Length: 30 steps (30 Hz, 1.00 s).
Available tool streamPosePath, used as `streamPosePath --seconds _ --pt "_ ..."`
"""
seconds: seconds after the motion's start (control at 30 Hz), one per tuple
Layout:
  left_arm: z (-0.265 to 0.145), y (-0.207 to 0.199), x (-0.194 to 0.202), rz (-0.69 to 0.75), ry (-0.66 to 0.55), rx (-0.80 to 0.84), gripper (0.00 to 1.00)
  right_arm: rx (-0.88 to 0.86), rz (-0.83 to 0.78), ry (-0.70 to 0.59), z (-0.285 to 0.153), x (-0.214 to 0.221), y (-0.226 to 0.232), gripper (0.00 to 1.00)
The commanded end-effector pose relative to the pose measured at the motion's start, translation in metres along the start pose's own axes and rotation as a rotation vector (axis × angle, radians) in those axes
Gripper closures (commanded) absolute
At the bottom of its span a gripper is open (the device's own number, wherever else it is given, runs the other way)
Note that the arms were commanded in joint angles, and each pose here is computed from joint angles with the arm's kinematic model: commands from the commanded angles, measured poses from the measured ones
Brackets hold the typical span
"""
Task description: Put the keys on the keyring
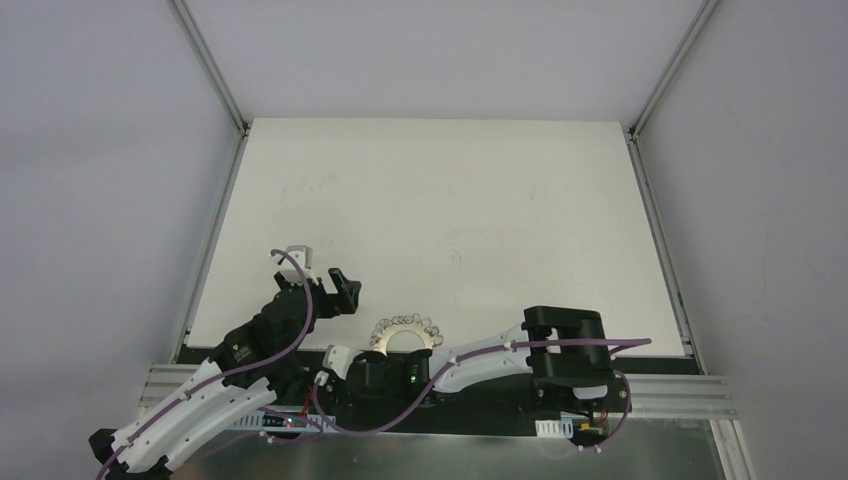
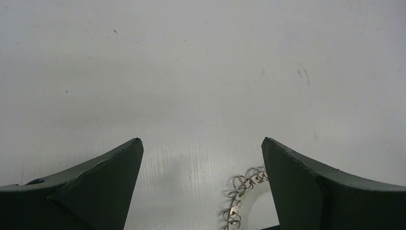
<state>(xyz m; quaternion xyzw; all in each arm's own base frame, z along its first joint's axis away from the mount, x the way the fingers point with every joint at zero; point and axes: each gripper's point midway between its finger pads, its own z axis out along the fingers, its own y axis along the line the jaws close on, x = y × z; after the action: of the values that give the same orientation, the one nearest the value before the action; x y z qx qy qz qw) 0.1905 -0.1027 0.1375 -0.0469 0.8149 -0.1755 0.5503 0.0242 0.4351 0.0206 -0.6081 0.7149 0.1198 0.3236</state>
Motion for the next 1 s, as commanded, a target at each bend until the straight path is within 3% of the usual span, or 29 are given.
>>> streamPosePath --seconds 0.0,0.53,0.97 --pt "0.001 0.002 -0.001 0.015 -0.015 -0.006 0.04 -0.03 0.027 -0.048 -0.021 -0.01 -0.008 1.0" --pt "-0.025 -0.069 -0.036 -0.075 -0.008 0.323 0.06 -0.238 0.374 -0.337 -0.149 -0.052 -0.075 1.0" --pt "-0.093 -0.161 -0.084 -0.035 -0.046 0.865 0.03 -0.419 0.437 -0.449 -0.202 -0.068 -0.087 1.0"
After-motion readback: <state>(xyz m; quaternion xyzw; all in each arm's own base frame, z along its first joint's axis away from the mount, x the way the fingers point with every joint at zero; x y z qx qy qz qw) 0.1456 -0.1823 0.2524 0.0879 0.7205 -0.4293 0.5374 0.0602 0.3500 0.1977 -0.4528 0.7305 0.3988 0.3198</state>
